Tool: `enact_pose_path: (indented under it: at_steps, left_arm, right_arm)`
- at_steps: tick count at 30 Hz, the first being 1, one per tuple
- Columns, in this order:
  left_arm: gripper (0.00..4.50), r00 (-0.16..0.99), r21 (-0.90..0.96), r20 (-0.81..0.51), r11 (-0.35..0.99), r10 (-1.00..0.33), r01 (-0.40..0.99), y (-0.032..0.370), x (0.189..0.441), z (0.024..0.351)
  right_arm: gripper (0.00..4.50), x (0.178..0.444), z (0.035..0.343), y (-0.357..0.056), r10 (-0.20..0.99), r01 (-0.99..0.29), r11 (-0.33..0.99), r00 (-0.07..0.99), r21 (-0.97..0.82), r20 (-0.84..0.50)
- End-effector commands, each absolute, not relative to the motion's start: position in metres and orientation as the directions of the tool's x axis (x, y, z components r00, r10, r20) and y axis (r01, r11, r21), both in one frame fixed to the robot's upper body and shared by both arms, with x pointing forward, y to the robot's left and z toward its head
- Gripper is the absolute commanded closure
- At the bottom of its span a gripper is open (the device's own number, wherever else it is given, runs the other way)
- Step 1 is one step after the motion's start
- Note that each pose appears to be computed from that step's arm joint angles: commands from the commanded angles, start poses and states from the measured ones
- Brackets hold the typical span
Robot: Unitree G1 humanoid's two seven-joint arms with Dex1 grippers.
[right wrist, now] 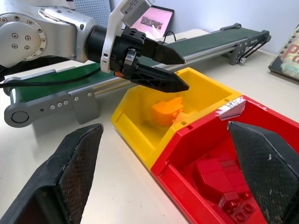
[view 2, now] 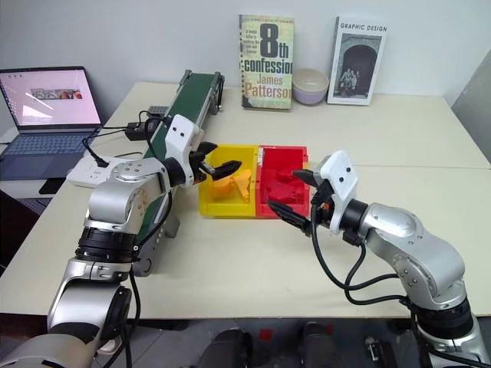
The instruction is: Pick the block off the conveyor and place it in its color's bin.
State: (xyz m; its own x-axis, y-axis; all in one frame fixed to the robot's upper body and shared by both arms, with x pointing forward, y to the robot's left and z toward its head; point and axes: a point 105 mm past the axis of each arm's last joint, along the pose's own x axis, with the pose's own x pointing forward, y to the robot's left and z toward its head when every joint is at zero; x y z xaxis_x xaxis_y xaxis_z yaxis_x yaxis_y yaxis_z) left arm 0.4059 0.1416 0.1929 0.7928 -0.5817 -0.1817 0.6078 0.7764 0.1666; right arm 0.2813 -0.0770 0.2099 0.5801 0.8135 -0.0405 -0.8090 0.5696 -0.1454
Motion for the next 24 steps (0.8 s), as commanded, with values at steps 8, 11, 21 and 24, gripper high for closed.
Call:
enact_pose_path:
  at_steps: [8,11,21,24]
  left_arm:
    - [0.03,0.952,0.200,-0.049,0.931,-0.302,0.306,0.224,0.384,0.223]
    - [0.03,0.981,0.210,-0.031,0.958,-0.192,0.195,0.248,0.373,0.221]
    - [0.03,0.997,0.195,-0.064,0.979,-0.042,0.054,0.274,0.341,0.186]
    - [0.03,0.997,0.135,-0.062,0.989,-0.046,0.054,0.274,0.338,0.181]
  right_arm:
    - [0.00,0.313,0.226,-0.130,0.593,-0.572,0.797,0.803,-0.195,0.067]
    - [0.00,0.325,0.222,-0.157,0.441,-0.417,0.885,0.893,-0.206,0.092]
    - [0.00,0.330,0.180,-0.201,0.155,-0.139,0.978,0.983,-0.158,0.096]
    - [0.00,0.329,0.173,-0.205,0.119,-0.103,0.983,0.988,-0.153,0.099]
